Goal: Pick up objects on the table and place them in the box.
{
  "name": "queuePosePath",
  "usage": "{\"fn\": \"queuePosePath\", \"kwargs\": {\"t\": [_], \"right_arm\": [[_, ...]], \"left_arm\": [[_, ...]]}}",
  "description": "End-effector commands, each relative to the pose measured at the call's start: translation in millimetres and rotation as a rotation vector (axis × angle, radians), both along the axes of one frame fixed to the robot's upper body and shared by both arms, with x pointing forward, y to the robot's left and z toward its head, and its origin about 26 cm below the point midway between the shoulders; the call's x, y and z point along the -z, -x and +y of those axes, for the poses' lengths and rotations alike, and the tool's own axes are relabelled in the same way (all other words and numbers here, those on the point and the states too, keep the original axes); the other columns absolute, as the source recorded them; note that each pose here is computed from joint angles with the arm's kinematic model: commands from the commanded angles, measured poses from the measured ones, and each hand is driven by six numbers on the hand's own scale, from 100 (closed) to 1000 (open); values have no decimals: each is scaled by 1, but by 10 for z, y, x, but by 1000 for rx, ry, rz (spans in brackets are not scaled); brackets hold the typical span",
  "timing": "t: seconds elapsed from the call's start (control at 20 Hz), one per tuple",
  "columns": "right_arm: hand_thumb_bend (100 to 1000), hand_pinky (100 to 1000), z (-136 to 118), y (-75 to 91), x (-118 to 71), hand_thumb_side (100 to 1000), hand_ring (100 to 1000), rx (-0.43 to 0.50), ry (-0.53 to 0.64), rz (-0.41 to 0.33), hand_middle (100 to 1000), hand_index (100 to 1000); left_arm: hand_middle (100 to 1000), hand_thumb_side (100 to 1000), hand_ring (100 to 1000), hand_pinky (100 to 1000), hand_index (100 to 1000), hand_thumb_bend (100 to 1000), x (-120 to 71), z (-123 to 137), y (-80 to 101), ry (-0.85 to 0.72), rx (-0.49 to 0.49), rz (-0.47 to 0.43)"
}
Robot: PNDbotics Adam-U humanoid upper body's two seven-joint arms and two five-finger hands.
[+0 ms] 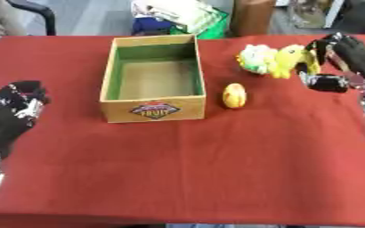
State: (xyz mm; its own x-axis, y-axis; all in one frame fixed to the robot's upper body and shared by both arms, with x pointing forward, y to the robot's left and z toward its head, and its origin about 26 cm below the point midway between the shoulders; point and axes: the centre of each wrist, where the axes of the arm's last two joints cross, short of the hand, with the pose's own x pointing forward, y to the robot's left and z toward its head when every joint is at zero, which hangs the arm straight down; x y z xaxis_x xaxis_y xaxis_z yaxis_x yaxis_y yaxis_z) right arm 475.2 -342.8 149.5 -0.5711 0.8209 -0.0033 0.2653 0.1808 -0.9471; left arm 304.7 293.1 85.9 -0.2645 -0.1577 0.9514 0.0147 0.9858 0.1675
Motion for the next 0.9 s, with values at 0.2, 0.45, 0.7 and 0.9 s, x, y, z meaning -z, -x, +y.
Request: {"fn": "queuePosePath", "kwargs": {"t": [0.2, 0.45, 0.7, 0.9], "right_arm": [[100, 322, 390, -153, -419, 294, 508, -107, -31, -30, 305, 419], [100, 344, 710, -235, -528, 300, 521, -177, -30, -15, 317, 433], [100, 362, 960, -286, -523, 311, 533, -217, -15, 9, 334, 450], [100, 382, 1083, -307, -477, 323, 543, -235, 0, 28, 352, 465]], "left_arm": [[604, 217, 625, 798, 721, 167, -83, -27, -13, -11, 23, -26], [604, 217, 625, 798, 721, 167, -118, -68, -37, -8, 42, -36], [604, 215, 625, 798, 721, 167, -163, -122, -67, -7, 69, -47], [604, 214, 625, 797, 720, 166, -202, -157, -87, -8, 88, -58]]}}
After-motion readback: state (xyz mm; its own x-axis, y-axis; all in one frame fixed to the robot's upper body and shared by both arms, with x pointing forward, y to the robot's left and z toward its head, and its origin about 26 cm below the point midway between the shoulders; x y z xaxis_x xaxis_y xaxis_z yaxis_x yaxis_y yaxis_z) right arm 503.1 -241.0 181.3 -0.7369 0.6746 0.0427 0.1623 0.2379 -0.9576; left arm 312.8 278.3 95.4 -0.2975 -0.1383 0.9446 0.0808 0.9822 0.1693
